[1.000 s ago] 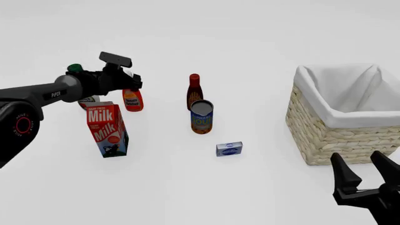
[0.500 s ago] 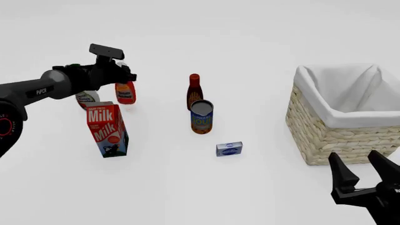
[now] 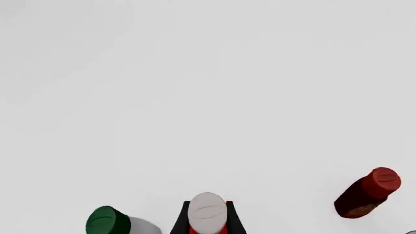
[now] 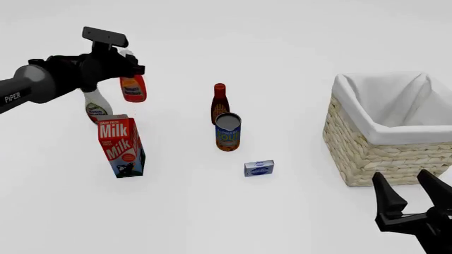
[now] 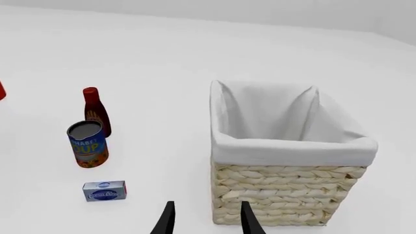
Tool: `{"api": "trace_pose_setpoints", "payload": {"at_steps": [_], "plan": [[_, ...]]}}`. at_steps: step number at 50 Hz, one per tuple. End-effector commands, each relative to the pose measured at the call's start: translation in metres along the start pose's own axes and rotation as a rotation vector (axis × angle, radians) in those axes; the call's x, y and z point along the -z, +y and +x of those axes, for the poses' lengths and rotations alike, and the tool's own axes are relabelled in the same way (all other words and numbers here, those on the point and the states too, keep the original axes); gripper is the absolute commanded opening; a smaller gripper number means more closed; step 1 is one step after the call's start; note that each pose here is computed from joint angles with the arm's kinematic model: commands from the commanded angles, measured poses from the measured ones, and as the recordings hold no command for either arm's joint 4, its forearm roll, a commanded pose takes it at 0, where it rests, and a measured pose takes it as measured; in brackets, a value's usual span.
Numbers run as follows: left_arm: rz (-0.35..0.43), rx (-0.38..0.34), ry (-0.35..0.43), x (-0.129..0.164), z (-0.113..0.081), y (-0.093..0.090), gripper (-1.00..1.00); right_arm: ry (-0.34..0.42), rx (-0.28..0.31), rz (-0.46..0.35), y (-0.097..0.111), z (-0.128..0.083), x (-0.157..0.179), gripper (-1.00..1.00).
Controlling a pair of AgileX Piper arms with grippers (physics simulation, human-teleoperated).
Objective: Pick the ketchup and place it in the basket.
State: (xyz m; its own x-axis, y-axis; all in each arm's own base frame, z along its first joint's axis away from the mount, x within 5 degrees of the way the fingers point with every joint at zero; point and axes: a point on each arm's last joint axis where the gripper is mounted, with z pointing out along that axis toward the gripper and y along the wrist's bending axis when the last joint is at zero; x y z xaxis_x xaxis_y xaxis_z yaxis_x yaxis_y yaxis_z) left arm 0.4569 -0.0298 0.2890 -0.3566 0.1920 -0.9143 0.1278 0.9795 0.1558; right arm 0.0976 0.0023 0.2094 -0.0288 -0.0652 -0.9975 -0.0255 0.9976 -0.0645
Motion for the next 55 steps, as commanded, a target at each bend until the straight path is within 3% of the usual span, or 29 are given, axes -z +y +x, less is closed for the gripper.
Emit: {"api": "trace_pose_setpoints", "payload": {"at_steps": [1,2,3,9,11,14,24,38,42,50,54,55], "plan": [[-0.005,-0.033,-0.048,0.031,-0.022,0.001,-1.0,0.0,0.002,0.001,0.0,0.0,0.0,1.0],[-0.005,-0.033,-0.048,0.031,-0.022,0.001,-1.0,0.0,0.002,0.001,0.0,0.0,0.0,1.0],[-0.003,-0.031,-0.053,0.038,-0.025,0.001,-1.0,-0.005,0.041,-0.005,0.0,0.0,0.002,1.0],[0.002,-0.028,-0.072,0.06,-0.032,-0.002,-1.0,-0.021,0.042,0.001,0.0,-0.002,0.011,1.0],[0.009,-0.025,-0.077,0.071,-0.035,-0.004,-1.0,-0.026,0.079,0.002,0.0,-0.002,0.014,1.0],[0.011,-0.025,-0.088,0.08,-0.039,-0.005,-1.0,-0.033,0.09,-0.005,0.0,-0.004,0.017,1.0],[0.059,-0.015,-0.131,0.141,-0.062,-0.02,-1.0,-0.081,0.106,-0.036,0.001,-0.034,0.019,1.0],[0.13,-0.035,-0.152,0.196,-0.068,-0.038,-1.0,-0.098,0.088,-0.136,0.008,-0.067,0.013,1.0],[0.186,-0.055,-0.15,0.215,-0.065,-0.053,-1.0,-0.102,0.086,-0.155,0.01,-0.073,0.011,1.0],[0.205,-0.058,-0.154,0.235,-0.065,-0.054,-1.0,-0.126,0.071,-0.25,0.019,-0.091,0.009,1.0],[0.218,-0.068,-0.158,0.245,-0.067,-0.055,-1.0,-0.129,0.016,-0.321,0.026,-0.103,0.007,1.0],[0.226,-0.073,-0.156,0.247,-0.067,-0.057,-1.0,-0.127,0.027,-0.334,0.028,-0.104,0.005,1.0]]}}
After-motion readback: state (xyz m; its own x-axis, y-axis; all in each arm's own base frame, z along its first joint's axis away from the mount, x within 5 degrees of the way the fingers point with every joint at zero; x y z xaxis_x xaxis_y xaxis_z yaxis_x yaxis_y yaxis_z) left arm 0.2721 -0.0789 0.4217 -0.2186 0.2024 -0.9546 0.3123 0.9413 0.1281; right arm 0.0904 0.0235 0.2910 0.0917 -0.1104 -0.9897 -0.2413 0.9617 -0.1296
